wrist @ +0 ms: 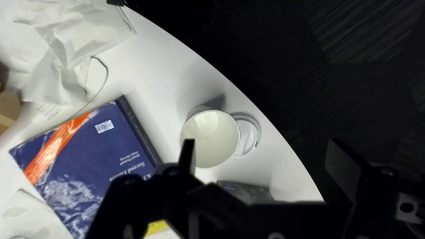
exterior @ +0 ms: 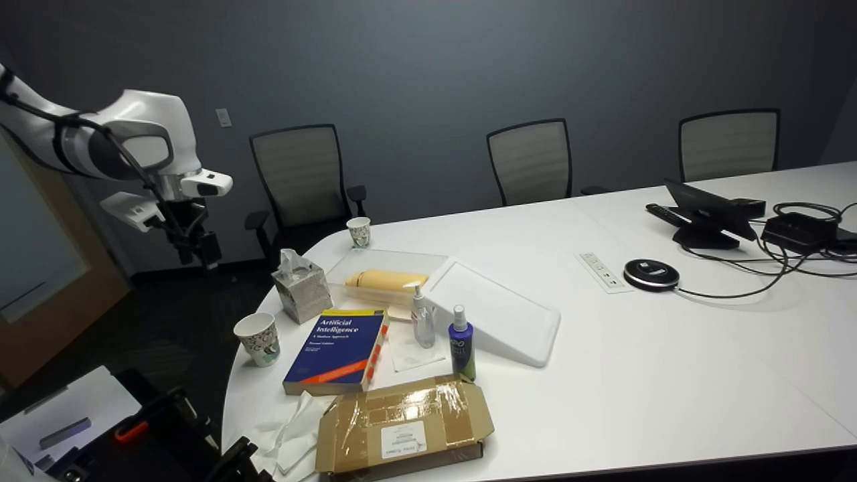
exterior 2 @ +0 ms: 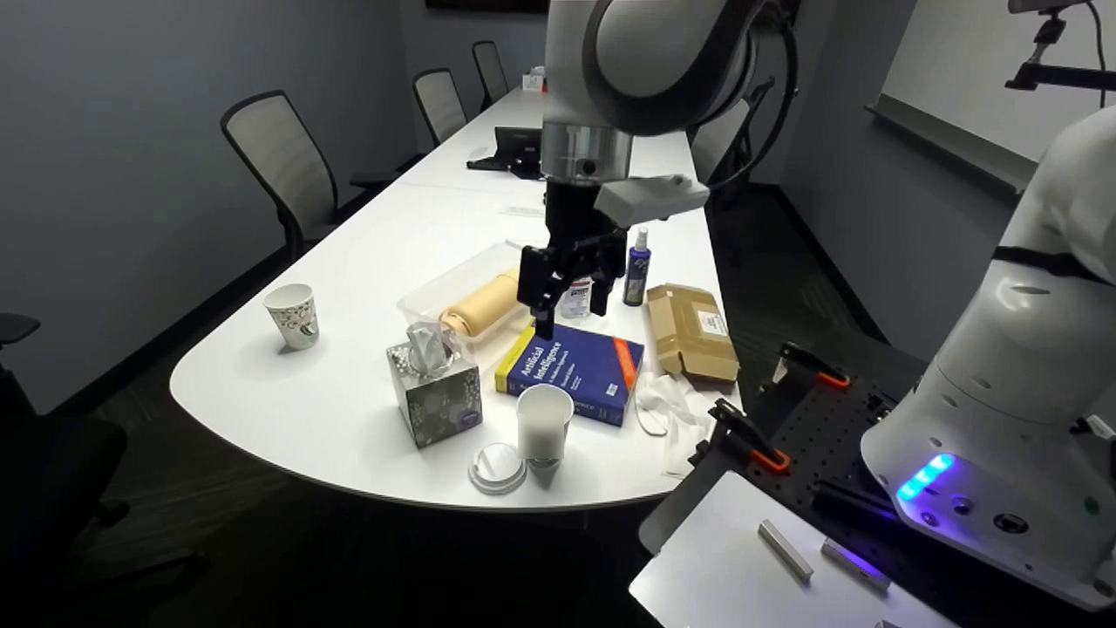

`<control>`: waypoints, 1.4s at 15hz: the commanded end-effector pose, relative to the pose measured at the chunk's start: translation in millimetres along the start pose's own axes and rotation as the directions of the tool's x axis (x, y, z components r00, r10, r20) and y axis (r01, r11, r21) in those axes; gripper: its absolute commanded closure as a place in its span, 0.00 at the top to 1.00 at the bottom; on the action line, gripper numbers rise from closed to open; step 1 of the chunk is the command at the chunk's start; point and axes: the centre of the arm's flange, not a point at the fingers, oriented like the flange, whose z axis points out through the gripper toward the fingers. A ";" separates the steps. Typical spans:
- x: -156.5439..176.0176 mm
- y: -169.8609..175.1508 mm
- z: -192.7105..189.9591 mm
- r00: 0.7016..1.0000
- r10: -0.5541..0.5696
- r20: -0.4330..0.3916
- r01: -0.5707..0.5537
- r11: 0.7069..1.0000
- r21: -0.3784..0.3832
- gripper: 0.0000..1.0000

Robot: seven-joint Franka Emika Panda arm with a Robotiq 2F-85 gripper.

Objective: Pick up the paper cup close to the blue book and move it to the right

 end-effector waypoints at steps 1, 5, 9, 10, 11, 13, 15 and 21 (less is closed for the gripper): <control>39.5 -25.7 49.3 0.999 -0.024 0.046 0.024 1.000 0.010 1.00; 56.5 -51.5 102.0 0.986 -0.110 0.126 0.113 0.994 -0.012 1.00; 68.0 -59.3 150.1 0.973 -0.159 0.169 0.167 0.985 -0.032 1.00; 71.1 -58.4 158.5 0.972 -0.161 0.172 0.170 0.985 -0.037 1.00; 74.8 -57.1 165.6 0.972 -0.160 0.175 0.170 0.985 -0.041 1.00; 82.1 -52.7 177.1 0.971 -0.159 0.178 0.169 0.985 -0.044 1.00; 87.9 -49.6 186.3 0.972 -0.151 0.180 0.162 0.986 -0.047 1.00; 93.8 -39.7 213.9 0.970 -0.126 0.206 0.141 0.988 -0.058 1.00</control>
